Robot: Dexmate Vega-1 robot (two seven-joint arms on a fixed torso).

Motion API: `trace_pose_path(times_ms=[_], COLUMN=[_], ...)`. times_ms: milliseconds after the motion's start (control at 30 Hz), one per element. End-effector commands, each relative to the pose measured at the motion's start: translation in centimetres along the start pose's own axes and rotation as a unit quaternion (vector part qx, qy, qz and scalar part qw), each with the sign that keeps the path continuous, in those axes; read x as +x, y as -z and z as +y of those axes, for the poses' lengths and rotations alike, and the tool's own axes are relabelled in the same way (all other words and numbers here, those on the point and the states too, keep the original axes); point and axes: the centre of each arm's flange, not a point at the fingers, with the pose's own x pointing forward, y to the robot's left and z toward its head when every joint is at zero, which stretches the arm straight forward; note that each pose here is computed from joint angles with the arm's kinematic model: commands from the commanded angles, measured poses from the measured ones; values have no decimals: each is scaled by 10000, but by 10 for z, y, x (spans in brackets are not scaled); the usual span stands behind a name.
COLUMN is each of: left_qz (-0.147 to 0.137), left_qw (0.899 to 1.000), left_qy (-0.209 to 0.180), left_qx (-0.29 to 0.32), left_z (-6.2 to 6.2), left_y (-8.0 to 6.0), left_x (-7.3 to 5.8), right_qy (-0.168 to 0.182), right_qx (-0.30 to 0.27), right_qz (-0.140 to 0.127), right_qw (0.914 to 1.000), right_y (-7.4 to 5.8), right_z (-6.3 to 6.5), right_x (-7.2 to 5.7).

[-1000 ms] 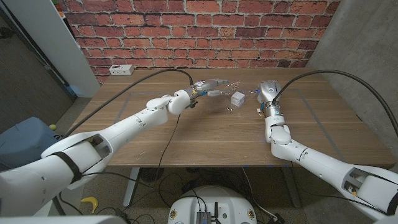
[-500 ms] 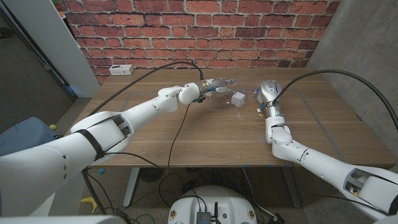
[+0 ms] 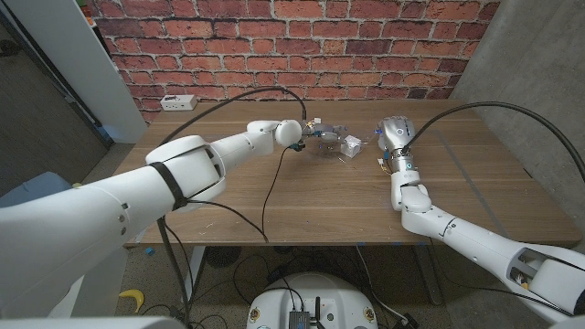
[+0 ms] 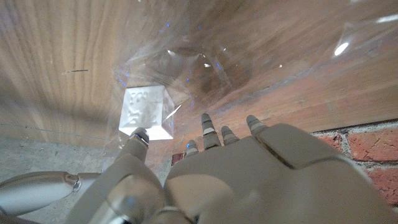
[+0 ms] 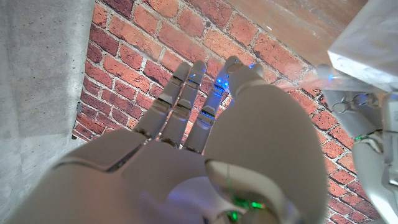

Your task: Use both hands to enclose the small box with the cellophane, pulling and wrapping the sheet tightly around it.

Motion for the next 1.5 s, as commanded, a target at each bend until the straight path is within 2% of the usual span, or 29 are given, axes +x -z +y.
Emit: trace_pose_path(times_ms=[33, 133, 200, 233, 267, 300, 467, 700, 767, 967, 1200, 1300, 1500], left_qz=[716, 643, 240, 237, 31, -333, -639, -1018, -1066, -1162, -1219, -1142, -794], left_qw=[9969, 9974, 9995, 9995, 9999, 9993, 9939, 9808, 9772, 9713, 9723, 9737, 9733], left_qy=[312, 321, 217, 213, 113, -146, -878, -1632, -1816, -2058, -1986, -1971, -2128], left_qx=[-26, -37, -43, -42, -56, -92, -208, -336, -280, -269, -174, -30, 327], left_z=[-3, -4, -3, -3, -2, 2, 7, 8, 9, 11, 9, 8, 4], left_y=[9, 10, 9, 9, 8, 7, 3, -3, -5, -5, -7, -8, -10], left_x=[7, 6, 1, 1, -2, -10, -34, -63, -71, -89, -95, -96, -98], right_qy=[81, 84, 105, 104, 93, 103, 82, 35, 26, 43, 59, 76, 81], right_qx=[48, 55, 40, 40, 37, 27, 21, -5, -17, -46, -46, -44, -41], right_qz=[-12, -40, -62, -62, -77, -75, -87, -87, -93, -72, -121, -119, -119], right_qw=[10000, 9999, 9999, 9999, 9999, 9999, 9999, 10000, 10000, 10000, 9999, 9999, 9999], right_y=[1, 1, 0, 0, 0, 0, -2, -4, -4, -5, -8, -10, -11], right_z=[-1, -1, -3, -3, -3, -3, -3, -2, -2, -3, -6, -6, -8], right_x=[3, 3, 4, 4, 4, 4, 3, 2, 2, 2, 2, 3, 4])
